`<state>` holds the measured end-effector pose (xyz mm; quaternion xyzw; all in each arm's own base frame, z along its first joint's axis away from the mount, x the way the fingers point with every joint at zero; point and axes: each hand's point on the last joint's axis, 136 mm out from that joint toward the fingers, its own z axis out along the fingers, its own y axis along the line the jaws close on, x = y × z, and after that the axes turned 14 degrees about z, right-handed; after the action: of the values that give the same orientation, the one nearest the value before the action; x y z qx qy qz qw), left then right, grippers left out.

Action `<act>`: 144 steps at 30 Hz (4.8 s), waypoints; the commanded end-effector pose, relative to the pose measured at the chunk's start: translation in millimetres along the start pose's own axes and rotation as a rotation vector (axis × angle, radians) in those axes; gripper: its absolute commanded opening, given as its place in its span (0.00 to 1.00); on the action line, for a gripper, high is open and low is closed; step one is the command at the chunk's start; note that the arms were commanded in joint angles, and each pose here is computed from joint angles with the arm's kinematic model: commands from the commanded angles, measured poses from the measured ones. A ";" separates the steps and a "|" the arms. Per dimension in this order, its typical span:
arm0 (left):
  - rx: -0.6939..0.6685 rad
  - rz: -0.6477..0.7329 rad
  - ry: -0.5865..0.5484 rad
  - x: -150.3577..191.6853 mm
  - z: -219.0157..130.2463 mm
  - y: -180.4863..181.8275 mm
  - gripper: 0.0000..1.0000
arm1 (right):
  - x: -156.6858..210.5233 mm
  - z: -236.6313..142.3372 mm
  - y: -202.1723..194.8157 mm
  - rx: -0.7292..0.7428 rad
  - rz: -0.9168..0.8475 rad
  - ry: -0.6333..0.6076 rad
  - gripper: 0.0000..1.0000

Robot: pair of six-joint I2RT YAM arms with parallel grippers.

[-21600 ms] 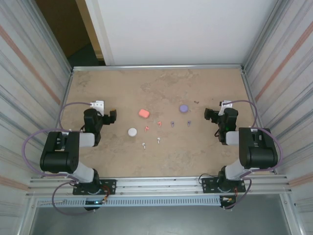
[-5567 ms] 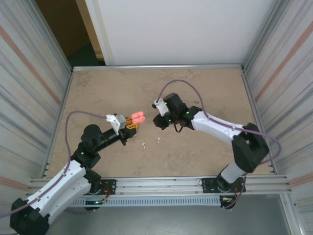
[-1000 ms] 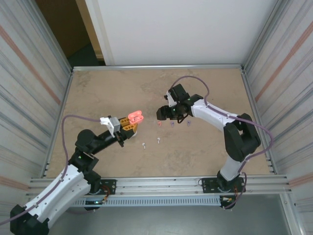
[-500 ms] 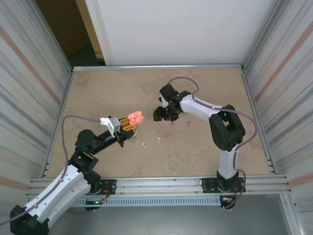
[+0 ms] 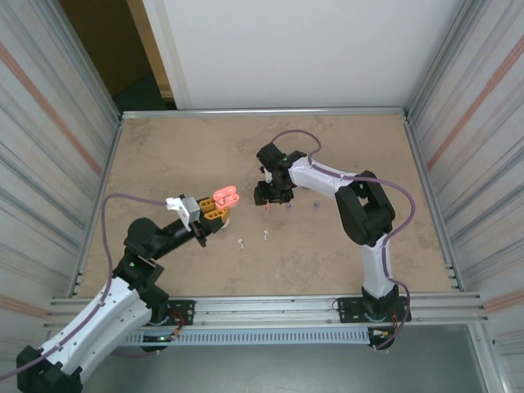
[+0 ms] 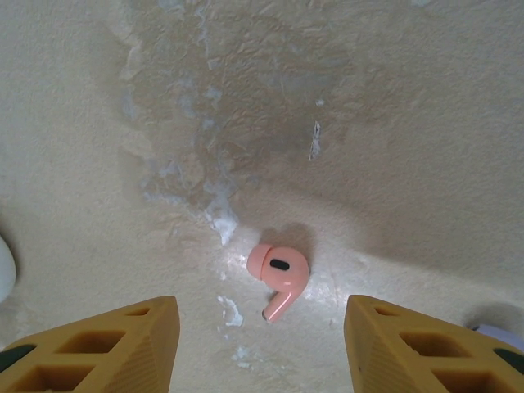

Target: Insert wireless bluetooth earbuds into charging case

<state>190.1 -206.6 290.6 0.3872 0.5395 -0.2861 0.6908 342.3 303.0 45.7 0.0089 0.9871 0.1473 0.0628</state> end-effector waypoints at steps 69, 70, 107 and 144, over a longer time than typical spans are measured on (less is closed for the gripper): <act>0.006 0.007 -0.001 3.8 2.9 -1.1 0.00 | -6.6 -72.0 25.0 -0.055 -0.277 -0.222 0.21; 0.010 0.004 0.000 4.8 4.2 -1.4 0.00 | -6.2 -80.7 27.0 -0.074 -0.291 -0.244 0.21; 0.164 -0.194 -0.030 5.6 41.2 -9.3 0.00 | 72.6 -284.7 100.6 -0.679 -0.800 -0.743 0.22; 0.187 -0.218 -0.042 -0.3 43.9 -11.2 0.00 | 79.9 -245.5 99.1 -0.600 -0.856 -0.680 0.21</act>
<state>208.9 -247.9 269.0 0.3788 0.5657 -0.4074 0.6087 231.4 328.9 307.0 -0.3521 0.7387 0.3813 0.4301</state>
